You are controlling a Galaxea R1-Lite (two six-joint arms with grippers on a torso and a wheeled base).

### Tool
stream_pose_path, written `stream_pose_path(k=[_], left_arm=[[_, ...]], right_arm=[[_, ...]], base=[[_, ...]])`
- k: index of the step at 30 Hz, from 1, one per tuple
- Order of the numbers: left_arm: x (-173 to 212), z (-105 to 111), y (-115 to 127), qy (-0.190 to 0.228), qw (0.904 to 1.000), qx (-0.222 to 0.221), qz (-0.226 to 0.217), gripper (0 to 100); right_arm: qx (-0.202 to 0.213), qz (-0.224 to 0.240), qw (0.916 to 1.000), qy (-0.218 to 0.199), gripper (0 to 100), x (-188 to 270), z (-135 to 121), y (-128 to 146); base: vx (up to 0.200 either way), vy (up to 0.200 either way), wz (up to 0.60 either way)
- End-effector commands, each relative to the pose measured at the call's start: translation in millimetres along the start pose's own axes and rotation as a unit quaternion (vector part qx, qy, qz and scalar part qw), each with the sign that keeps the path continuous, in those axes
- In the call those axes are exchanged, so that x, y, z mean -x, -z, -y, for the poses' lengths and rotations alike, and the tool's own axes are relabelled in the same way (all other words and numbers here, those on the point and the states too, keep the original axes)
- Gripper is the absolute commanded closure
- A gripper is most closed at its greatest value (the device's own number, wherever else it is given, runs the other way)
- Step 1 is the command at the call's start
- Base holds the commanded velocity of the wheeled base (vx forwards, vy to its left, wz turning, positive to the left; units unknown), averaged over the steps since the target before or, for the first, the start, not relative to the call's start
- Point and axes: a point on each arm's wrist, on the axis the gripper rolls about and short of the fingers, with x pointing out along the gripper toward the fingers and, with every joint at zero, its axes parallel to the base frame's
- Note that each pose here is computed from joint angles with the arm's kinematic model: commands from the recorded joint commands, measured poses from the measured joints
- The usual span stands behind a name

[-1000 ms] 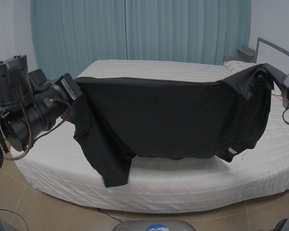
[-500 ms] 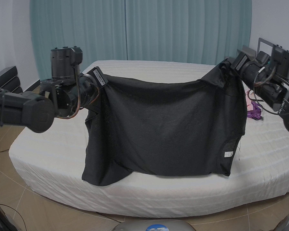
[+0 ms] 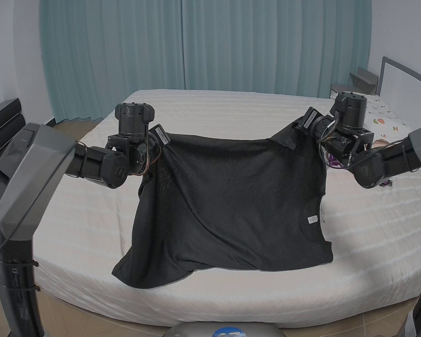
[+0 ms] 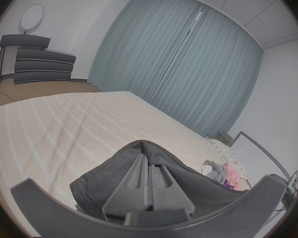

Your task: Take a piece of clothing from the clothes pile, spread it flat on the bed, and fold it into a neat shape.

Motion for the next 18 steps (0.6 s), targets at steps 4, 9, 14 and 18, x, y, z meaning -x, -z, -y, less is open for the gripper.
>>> stream_pose_path(k=[4,9,14,18], left_arm=[[-53.6,-28.1,54.7,-0.035,0.9988,-0.006,-0.034,100],[-76.3,-30.6,77.9,-0.031,0.9990,0.002,-0.031,100],[-90.3,-30.4,86.8,-0.027,0.9992,0.022,-0.021,100],[-101.7,-38.1,102.7,-0.032,0.9989,0.024,-0.026,0]], right_arm=[[0.005,-0.020,0.9993,0.032,100,-52.8,38.3,62.7],[0.009,-0.033,0.9982,0.050,100,-67.9,54.1,94.3],[0.007,-0.006,0.9974,0.072,100,-89.2,66.1,110.3],[0.011,-0.015,0.9963,0.083,0,-102.5,78.7,136.0]], base=[[0.000,0.000,0.00],[0.000,0.000,0.00],[0.000,0.000,0.00],[0.000,0.000,0.00]])
